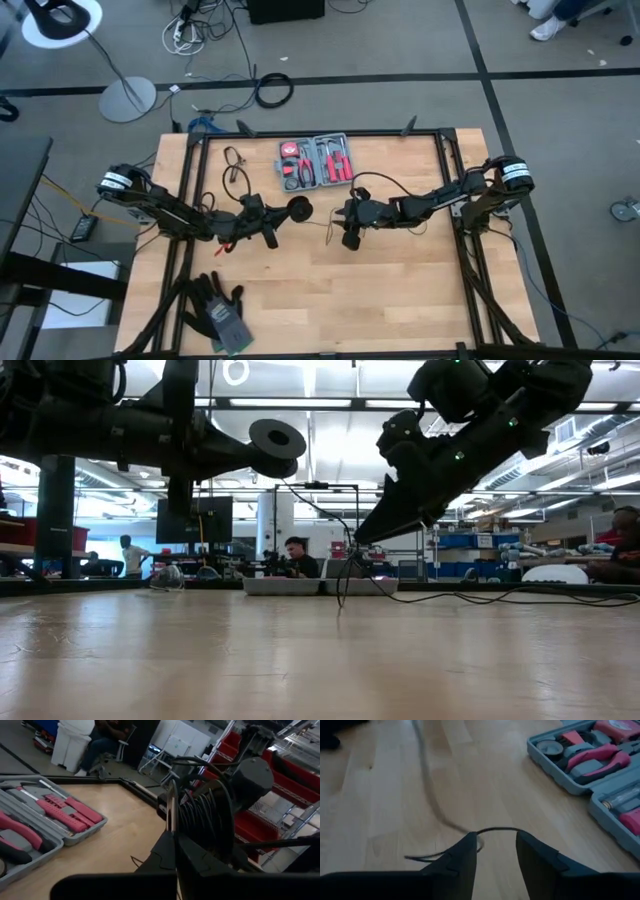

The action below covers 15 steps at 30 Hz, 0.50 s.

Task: Coil cords
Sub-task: Coil the black wire onto the black spool

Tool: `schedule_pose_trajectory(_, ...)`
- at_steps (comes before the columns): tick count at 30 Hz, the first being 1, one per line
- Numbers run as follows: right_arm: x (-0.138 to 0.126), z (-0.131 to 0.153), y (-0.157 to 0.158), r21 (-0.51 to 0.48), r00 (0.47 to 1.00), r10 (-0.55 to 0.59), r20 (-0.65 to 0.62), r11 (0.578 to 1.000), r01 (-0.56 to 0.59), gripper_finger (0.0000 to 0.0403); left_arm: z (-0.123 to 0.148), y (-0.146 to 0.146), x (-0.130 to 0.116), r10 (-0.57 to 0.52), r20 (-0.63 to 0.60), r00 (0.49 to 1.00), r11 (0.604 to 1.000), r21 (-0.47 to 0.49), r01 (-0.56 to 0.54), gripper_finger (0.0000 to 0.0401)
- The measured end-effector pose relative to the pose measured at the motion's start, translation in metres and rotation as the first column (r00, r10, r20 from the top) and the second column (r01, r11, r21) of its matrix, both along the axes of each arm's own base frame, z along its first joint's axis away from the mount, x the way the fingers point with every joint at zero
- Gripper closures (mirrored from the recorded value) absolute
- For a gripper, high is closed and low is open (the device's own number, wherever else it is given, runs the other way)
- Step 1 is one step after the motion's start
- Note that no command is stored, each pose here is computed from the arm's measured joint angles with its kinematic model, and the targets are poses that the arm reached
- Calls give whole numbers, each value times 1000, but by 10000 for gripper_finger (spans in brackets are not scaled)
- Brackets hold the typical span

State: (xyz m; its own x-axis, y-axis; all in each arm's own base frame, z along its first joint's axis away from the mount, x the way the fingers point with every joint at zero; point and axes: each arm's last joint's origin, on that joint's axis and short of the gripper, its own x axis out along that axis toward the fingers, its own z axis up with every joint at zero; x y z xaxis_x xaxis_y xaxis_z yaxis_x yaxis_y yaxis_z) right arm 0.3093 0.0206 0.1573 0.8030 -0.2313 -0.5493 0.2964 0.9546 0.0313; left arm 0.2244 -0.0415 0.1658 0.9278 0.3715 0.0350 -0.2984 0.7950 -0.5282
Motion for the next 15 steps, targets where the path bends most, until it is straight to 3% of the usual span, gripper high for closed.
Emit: schedule_pose_trajectory(15,6,-23,2,1,998,44,-55,999,-44,268,2,0,0,-5,19,1000,1000,-3,5,401)
